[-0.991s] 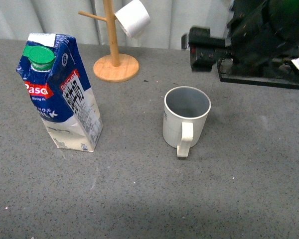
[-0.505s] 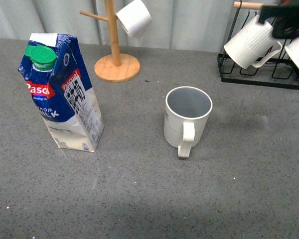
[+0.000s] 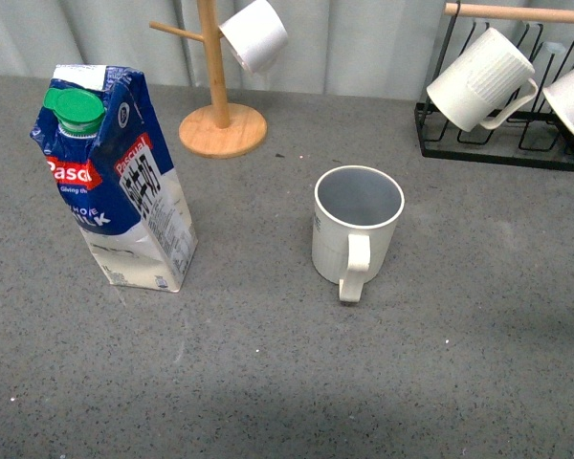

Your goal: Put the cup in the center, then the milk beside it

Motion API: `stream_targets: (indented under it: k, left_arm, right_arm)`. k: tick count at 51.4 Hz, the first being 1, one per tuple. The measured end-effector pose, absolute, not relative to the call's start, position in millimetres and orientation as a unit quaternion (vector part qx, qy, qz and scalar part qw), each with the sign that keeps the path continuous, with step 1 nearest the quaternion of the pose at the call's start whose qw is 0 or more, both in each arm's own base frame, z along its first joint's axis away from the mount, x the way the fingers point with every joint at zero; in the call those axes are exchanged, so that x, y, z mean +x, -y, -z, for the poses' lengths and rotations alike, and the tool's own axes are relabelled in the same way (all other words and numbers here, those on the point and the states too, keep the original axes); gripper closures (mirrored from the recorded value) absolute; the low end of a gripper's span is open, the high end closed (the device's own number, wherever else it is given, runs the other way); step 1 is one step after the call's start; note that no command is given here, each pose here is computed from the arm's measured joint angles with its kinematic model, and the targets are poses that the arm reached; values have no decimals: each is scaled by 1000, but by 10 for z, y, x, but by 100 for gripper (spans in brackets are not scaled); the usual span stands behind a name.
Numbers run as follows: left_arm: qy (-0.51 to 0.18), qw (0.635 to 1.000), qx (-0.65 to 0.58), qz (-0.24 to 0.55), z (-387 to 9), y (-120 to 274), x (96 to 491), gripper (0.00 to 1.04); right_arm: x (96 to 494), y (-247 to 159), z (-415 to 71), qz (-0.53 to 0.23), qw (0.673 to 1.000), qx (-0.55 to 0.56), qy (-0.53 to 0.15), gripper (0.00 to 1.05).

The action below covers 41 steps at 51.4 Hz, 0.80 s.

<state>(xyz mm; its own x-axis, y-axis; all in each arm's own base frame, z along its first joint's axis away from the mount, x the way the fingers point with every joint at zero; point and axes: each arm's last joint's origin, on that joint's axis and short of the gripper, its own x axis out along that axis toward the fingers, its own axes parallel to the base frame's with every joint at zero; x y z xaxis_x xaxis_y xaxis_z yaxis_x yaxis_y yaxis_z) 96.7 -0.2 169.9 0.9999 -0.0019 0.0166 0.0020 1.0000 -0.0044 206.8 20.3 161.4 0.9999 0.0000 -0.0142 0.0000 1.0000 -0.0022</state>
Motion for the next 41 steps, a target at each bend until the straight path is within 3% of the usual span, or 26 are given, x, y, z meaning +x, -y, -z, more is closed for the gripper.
stream_targets:
  k: [19,41]
  left_arm:
    - [8,1000,-2,1,-1699,2,967,7]
    - [8,1000,-2,1,-1699,2,967,7]
  right_arm:
    - [1577,-3,-1615,1,1000,0,-9,104]
    - [1340,-3,-1648,0,1000,0,-3,104]
